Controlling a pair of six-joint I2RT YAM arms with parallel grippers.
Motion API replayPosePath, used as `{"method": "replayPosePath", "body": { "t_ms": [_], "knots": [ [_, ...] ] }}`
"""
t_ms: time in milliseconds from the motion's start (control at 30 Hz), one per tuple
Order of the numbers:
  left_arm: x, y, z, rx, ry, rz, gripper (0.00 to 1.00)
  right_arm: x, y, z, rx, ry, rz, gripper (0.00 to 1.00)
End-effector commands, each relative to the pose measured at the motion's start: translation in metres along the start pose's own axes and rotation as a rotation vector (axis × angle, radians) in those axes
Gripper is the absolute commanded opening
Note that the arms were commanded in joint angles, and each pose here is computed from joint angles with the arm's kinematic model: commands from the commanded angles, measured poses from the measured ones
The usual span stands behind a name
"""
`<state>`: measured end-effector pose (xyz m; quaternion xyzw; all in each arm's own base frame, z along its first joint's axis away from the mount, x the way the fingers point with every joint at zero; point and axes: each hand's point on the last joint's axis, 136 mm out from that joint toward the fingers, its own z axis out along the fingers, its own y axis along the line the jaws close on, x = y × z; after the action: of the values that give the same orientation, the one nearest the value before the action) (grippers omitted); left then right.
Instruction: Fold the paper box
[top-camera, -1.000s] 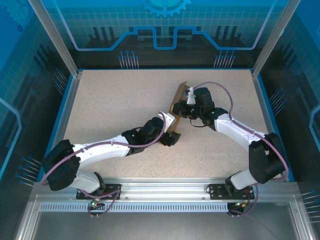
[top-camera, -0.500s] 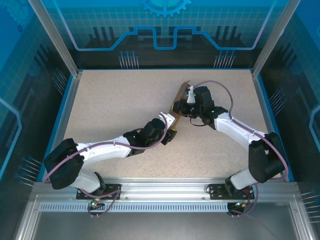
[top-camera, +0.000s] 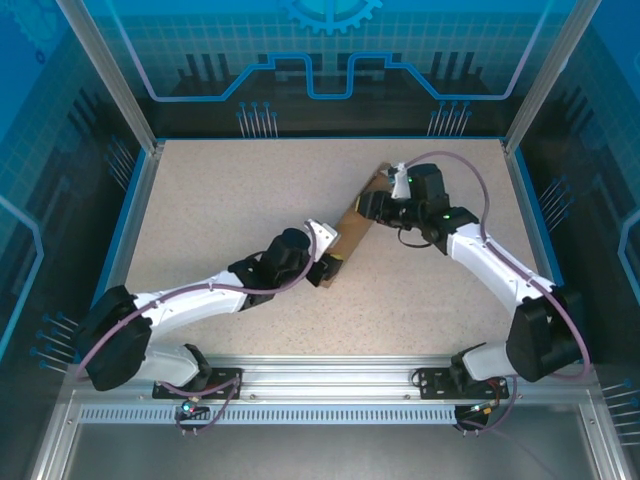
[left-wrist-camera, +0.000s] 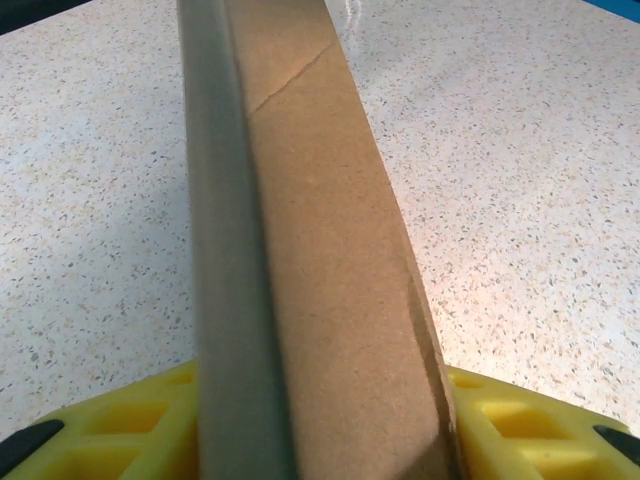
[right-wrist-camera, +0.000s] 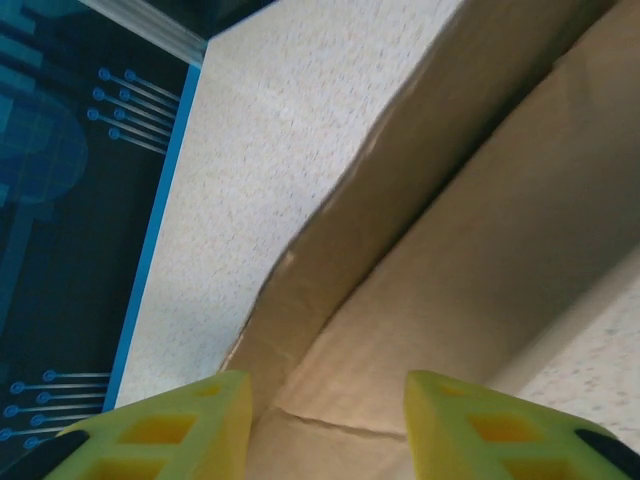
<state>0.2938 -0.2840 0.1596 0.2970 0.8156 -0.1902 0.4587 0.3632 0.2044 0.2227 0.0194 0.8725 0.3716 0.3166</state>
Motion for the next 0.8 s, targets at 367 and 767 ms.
{"method": "replayPosePath", "body": {
  "t_ms": [367,767],
  "knots": [
    [-0.031,0.036,-0.041,0.209,-0.109,0.128,0.29,-0.069,-0.007,-0.054,0.083,-0.087,-0.524,0.55],
    [-0.036,0.048,-0.072,0.444,-0.146,0.250,0.28,-0.069,-0.013,-0.067,0.142,-0.118,-0.835,0.54]
  ]
}}
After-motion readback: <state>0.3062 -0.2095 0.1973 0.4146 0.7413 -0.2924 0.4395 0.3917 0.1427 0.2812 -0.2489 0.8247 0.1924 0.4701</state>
